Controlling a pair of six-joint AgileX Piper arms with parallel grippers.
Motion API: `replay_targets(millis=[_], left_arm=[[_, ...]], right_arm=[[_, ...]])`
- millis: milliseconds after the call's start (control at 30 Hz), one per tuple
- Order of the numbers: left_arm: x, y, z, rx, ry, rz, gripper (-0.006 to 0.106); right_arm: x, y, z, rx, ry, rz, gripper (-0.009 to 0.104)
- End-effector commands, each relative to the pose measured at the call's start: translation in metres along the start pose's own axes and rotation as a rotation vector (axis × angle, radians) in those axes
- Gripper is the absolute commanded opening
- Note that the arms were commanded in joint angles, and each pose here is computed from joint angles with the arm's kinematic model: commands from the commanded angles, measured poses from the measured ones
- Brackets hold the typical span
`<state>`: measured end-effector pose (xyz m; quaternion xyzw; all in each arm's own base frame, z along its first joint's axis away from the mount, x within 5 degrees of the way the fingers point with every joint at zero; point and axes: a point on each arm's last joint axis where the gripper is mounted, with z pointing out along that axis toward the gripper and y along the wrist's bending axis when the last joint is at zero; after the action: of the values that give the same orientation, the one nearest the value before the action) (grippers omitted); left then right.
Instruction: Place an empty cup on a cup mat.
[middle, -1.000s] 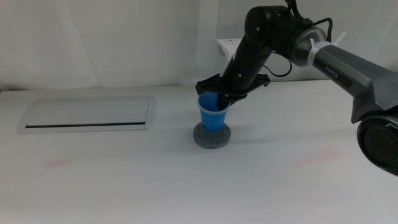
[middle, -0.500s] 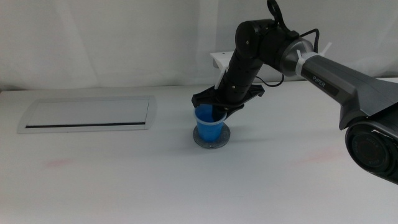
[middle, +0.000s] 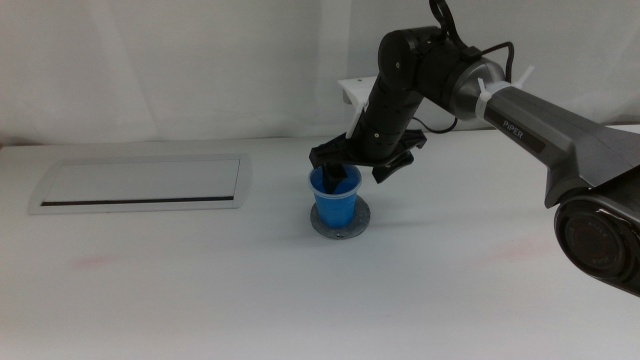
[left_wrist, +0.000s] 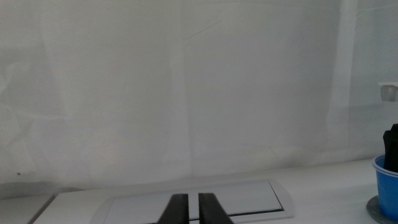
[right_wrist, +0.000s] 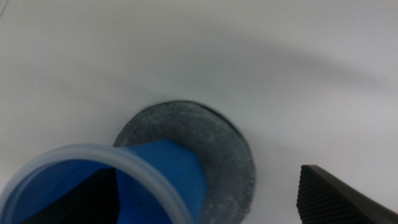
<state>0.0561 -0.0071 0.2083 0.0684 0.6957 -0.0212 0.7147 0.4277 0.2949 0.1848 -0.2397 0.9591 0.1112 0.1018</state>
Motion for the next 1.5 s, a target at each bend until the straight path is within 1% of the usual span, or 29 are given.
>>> replay_targets(millis=[0,200,333,400,467,533,567,633,667,733,767,833,967,1067,1200,1333,1467], left_arm=[[0.012,-0.001,0.0,0.0,0.018,-0.012,-0.003],[0.012,-0.001,0.0,0.0,0.018,-0.012,-0.003],[0.012,-0.001,0.0,0.0,0.018,-0.012,-0.003],[0.012,-0.001,0.0,0.0,0.018,-0.012,-0.003],[0.012,-0.001,0.0,0.0,0.018,-0.012,-0.003],[0.012,-0.001,0.0,0.0,0.018,-0.012,-0.003],[0.012,-0.001,0.0,0.0,0.018,-0.012,-0.003],[0.012,-0.001,0.0,0.0,0.018,-0.012,-0.003],[0.012,-0.001,0.0,0.0,0.018,-0.012,-0.003],[0.012,-0.001,0.0,0.0,0.018,-0.012,-0.003],[0.012,-0.001,0.0,0.0,0.018,-0.012,-0.003],[0.012,-0.001,0.0,0.0,0.018,-0.012,-0.003],[0.012,-0.001,0.0,0.0,0.018,-0.012,-0.003],[0.012,-0.001,0.0,0.0,0.018,-0.012,-0.003],[0.012,-0.001,0.0,0.0,0.018,-0.012,-0.003],[0.012,-0.001,0.0,0.0,0.018,-0.012,-0.003],[0.012,-0.001,0.0,0.0,0.018,-0.012,-0.003]], right_arm=[[-0.003,0.0,-0.014,0.028,-0.026,-0.023,0.078],[-0.007,0.003,-0.048,0.042,-0.092,-0.041,0.078],[-0.01,0.007,-0.083,0.055,-0.17,-0.072,0.078],[-0.011,0.004,-0.099,0.098,-0.208,-0.085,0.078],[-0.012,-0.002,-0.115,0.168,-0.244,-0.08,0.077],[-0.012,-0.012,-0.133,0.238,-0.284,-0.056,0.073],[-0.011,-0.017,-0.141,0.258,-0.301,-0.049,0.067],[-0.009,-0.026,-0.159,0.288,-0.33,-0.032,0.044],[-0.008,-0.03,-0.169,0.312,-0.35,-0.005,0.027],[-0.003,-0.04,-0.188,0.384,-0.386,0.089,-0.002],[0.0,-0.045,-0.197,0.428,-0.392,0.104,-0.003],[0.004,-0.05,-0.209,0.47,-0.396,0.09,-0.003],[0.015,-0.054,-0.236,0.445,-0.437,0.099,-0.003],[0.028,-0.06,-0.257,0.503,-0.458,0.106,-0.003],[0.05,-0.078,-0.277,0.545,-0.48,0.136,-0.003],[0.087,-0.101,-0.295,0.535,-0.527,0.199,-0.003],[0.14,-0.118,-0.312,0.549,-0.613,0.247,-0.003]])
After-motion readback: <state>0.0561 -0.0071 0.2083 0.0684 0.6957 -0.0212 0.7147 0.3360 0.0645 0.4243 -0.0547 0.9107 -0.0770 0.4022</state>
